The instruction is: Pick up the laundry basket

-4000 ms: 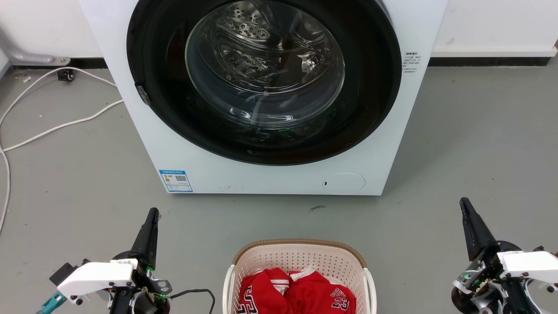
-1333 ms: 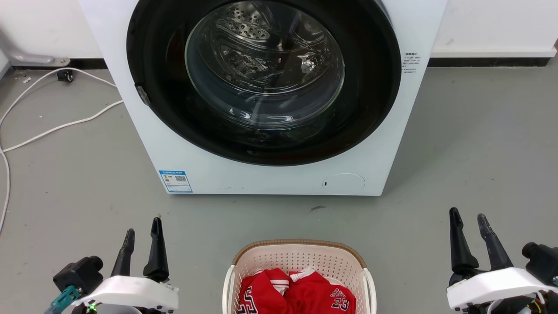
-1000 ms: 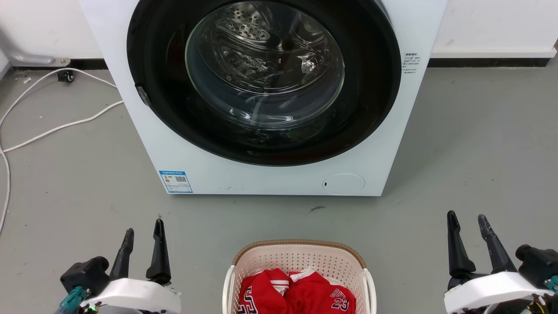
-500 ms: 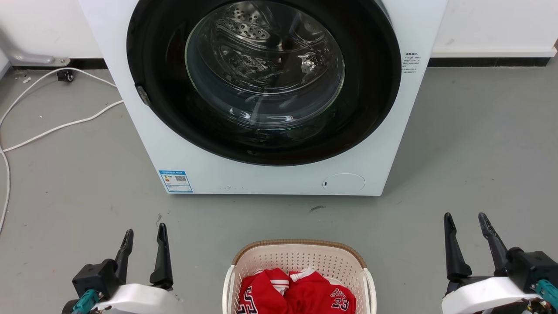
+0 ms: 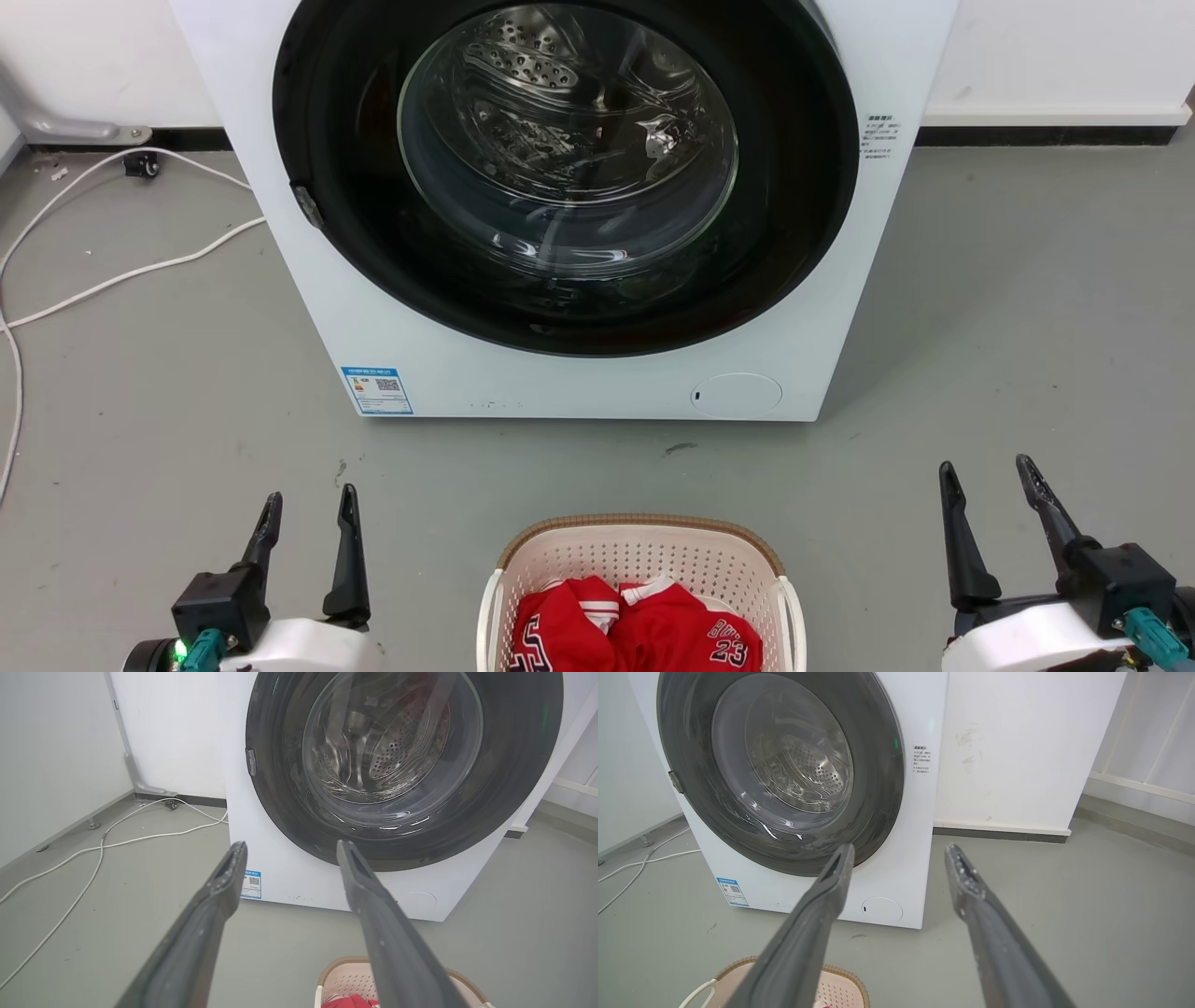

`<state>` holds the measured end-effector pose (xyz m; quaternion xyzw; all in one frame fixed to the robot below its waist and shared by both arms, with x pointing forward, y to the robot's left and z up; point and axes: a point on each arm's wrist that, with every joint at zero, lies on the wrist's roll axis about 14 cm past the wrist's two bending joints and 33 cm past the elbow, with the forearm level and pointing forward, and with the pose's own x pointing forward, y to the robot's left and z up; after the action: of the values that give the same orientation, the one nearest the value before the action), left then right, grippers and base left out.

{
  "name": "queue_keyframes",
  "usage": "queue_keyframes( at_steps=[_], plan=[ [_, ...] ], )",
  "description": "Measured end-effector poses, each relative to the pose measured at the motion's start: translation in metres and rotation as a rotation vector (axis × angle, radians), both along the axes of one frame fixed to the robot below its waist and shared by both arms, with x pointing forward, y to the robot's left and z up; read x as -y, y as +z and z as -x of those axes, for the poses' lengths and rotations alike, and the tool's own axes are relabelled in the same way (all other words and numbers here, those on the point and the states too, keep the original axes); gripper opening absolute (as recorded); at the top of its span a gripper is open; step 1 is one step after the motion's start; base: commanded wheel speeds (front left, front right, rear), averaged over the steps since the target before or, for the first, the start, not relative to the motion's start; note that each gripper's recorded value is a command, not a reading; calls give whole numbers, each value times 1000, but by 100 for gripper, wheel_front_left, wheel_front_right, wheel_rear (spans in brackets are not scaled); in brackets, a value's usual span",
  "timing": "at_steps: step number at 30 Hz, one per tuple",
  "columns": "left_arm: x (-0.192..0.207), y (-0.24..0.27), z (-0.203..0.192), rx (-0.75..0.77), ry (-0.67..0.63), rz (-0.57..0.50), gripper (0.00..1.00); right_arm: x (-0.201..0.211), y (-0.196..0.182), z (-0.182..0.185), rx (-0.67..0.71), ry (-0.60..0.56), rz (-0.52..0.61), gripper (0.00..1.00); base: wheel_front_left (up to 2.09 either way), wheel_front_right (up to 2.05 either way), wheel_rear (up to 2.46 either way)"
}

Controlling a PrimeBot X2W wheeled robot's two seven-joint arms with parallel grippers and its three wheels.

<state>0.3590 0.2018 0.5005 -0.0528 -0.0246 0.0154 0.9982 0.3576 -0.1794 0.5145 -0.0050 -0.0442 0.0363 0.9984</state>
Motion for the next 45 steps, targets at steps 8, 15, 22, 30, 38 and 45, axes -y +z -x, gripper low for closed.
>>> queue_keyframes(
  at_steps=[8, 15, 22, 30, 38, 45],
  plan=[
    [1, 0, 2, 5, -7, -52, 100, 3, 4, 2, 20, -7, 31, 100, 0, 0, 0],
    [1, 1, 6, 14, -10, -109, 100, 4, 6, 4, 37, -8, 55, 100, 0, 0, 0],
    [-1, 0, 8, 12, -10, -116, 100, 9, 3, 5, 28, -26, 9, 100, 0, 0, 0],
    [-1, -1, 7, 9, -11, -114, 100, 9, 0, 5, 21, -25, 9, 100, 0, 0, 0],
    [-1, -2, 7, 5, -12, -114, 100, 8, -1, 5, 16, -23, 9, 100, 0, 0, 0],
    [0, -9, 5, -14, -18, -98, 100, 5, -5, 4, 2, -13, 12, 100, 0, 0, 0]
  ],
)
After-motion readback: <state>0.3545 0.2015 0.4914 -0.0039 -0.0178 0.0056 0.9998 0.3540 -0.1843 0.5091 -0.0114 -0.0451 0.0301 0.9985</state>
